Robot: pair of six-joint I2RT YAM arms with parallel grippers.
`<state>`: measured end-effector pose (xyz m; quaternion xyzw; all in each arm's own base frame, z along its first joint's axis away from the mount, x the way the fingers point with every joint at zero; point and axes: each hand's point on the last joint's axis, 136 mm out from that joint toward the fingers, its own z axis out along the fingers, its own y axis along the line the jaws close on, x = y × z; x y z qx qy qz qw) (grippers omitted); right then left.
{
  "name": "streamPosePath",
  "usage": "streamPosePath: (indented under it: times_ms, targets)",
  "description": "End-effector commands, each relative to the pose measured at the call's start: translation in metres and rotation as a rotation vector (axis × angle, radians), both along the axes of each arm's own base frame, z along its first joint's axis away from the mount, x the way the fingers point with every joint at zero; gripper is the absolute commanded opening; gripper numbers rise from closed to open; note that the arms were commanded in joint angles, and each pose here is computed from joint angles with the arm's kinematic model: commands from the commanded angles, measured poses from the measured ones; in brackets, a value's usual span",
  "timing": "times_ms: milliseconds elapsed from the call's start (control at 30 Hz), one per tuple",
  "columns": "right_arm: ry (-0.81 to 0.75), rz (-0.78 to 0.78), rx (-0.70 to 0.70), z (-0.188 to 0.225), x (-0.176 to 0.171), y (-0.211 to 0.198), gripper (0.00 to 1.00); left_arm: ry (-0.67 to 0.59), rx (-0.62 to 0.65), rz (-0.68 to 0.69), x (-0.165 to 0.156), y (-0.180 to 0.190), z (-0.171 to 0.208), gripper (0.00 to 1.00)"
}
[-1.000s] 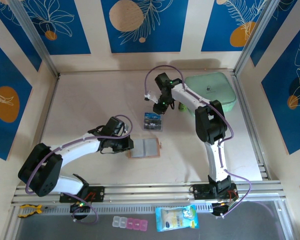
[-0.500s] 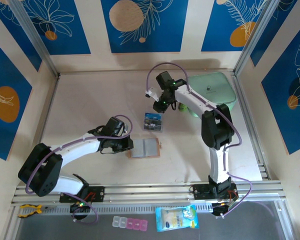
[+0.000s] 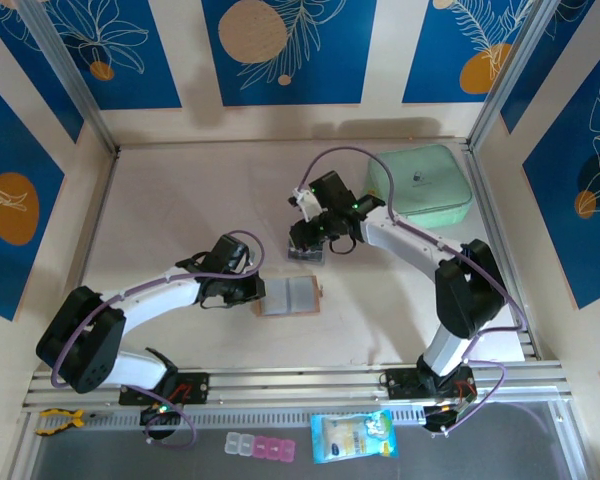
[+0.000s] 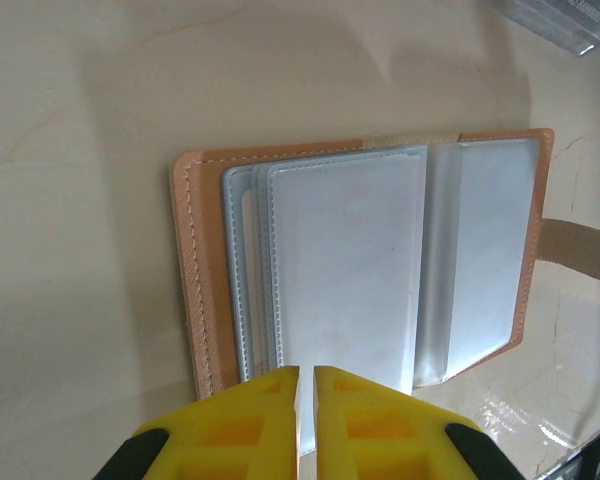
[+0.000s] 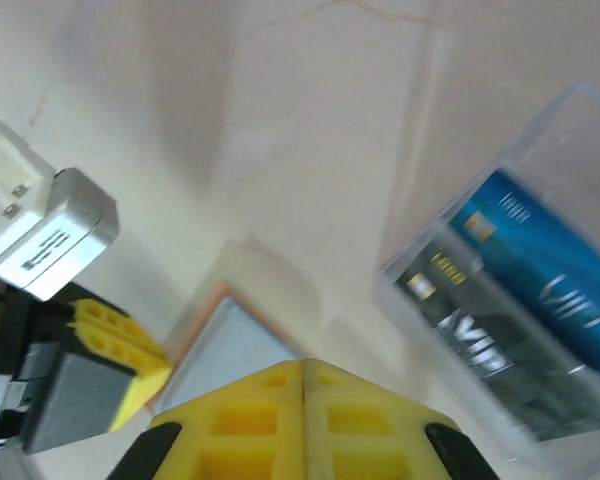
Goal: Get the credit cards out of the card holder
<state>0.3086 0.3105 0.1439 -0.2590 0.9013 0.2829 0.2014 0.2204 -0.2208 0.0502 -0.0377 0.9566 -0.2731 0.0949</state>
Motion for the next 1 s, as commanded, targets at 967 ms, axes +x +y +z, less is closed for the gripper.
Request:
streamPosePath:
  times_ms: [967]
  targets:
    - [0.515,-0.203,0.039,-0.077,-0.087,0.031,0.05,0.041,0.091,0.016,-0.011,0.022,-0.036,0.11]
